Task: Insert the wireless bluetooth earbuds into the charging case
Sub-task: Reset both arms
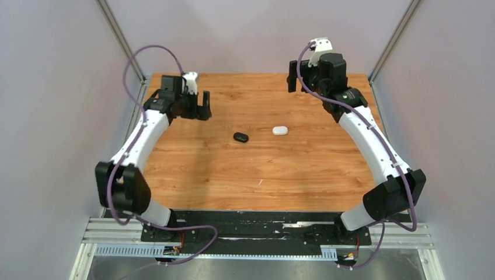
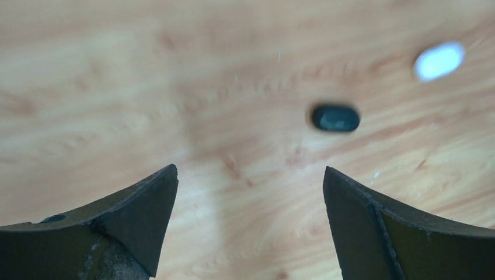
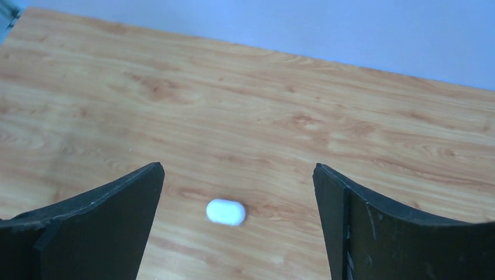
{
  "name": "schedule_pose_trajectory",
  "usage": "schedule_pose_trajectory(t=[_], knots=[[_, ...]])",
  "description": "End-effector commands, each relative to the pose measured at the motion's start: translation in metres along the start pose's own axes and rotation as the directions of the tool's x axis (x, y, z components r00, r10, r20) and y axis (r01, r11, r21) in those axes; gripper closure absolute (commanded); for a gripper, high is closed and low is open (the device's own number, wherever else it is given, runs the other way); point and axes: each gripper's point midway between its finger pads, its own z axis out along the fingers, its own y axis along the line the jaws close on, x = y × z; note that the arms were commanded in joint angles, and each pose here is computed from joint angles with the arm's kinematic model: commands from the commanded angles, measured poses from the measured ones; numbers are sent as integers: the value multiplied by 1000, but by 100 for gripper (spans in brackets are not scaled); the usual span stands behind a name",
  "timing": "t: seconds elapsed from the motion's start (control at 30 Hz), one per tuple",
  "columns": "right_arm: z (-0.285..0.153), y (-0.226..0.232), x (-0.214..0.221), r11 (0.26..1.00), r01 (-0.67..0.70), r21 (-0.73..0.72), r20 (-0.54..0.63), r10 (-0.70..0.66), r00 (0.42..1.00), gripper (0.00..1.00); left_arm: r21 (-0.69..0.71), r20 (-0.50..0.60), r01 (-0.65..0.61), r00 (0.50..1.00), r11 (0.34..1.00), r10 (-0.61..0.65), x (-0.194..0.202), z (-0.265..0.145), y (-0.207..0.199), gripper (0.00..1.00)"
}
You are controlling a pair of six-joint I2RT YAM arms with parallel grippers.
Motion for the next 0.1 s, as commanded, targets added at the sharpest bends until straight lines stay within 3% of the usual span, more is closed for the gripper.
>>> schedule_pose_trajectory(t=[0.0,0.07], knots=[[-7,-24,-35,989,-64,137,132,46,990,0,-73,456,-189,867,979,201,-110,-93,-15,0],[-9,-19,-30,992,-71,108,128,57,990,0,-85,512,-213,828,973,226,-121,-107,-19,0]])
